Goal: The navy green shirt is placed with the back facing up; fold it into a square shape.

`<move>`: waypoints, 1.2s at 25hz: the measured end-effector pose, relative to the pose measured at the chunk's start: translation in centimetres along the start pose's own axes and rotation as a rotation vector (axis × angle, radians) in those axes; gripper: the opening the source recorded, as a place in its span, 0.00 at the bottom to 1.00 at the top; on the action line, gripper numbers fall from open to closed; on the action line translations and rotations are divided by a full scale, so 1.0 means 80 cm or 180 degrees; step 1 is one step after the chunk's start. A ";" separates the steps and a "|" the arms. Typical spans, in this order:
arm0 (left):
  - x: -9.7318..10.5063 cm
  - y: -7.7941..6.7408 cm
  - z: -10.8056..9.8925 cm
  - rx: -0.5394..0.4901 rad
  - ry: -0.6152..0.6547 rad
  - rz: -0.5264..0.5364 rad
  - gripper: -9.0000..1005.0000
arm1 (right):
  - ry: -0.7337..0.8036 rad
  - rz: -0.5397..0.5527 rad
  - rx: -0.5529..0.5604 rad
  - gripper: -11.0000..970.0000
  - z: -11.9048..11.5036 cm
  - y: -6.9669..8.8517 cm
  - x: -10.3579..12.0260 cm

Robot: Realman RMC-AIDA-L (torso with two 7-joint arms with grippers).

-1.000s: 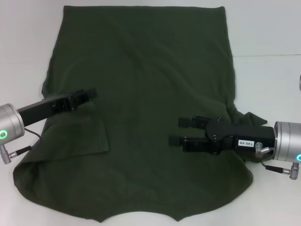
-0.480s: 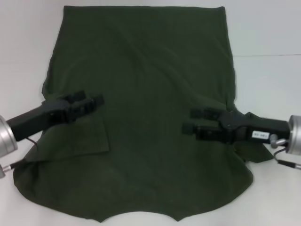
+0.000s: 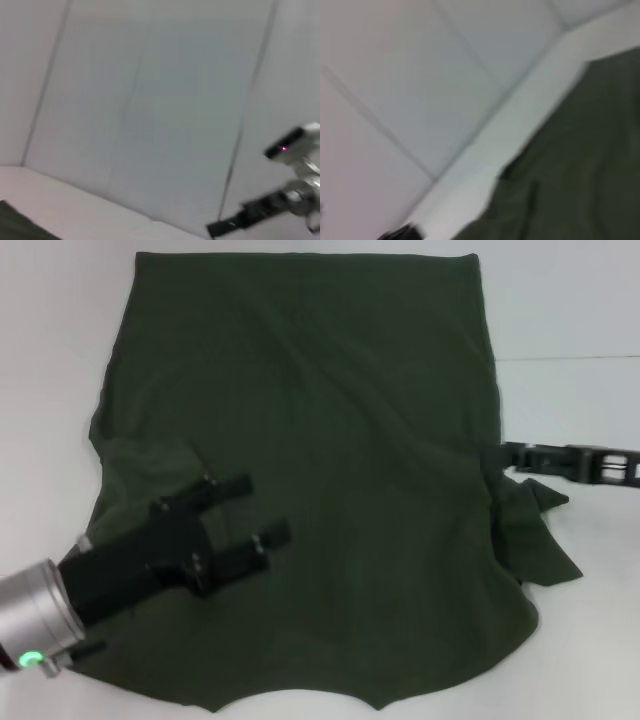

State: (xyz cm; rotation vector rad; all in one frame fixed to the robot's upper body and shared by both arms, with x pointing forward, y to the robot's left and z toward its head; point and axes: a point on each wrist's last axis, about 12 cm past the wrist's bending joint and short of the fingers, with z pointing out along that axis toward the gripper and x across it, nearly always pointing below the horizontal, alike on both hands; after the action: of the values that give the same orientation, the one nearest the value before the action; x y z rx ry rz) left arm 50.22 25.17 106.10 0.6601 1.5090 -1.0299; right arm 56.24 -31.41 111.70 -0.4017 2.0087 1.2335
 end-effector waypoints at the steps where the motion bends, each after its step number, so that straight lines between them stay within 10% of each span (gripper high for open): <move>1: 0.003 -0.003 0.002 0.0038 0.0015 0.0052 0.83 | 0.0002 0.0083 0.0091 0.97 -0.007 -0.005 -0.002; 11: 0.032 -0.016 0.018 0.0231 0.0379 0.0386 0.83 | 0.0094 0.0579 0.0793 0.97 -0.039 -0.037 0.006; 30: 0.034 -0.014 0.022 0.0273 0.0477 0.0413 0.83 | 0.0144 0.0666 0.1203 0.97 -0.013 -0.057 0.044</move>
State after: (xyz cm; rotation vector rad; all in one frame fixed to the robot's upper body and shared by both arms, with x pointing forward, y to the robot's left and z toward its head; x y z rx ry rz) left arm 49.51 22.74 103.77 0.9009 1.5354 -0.9674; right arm 56.08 -34.18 106.57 -0.0357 2.3070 0.9374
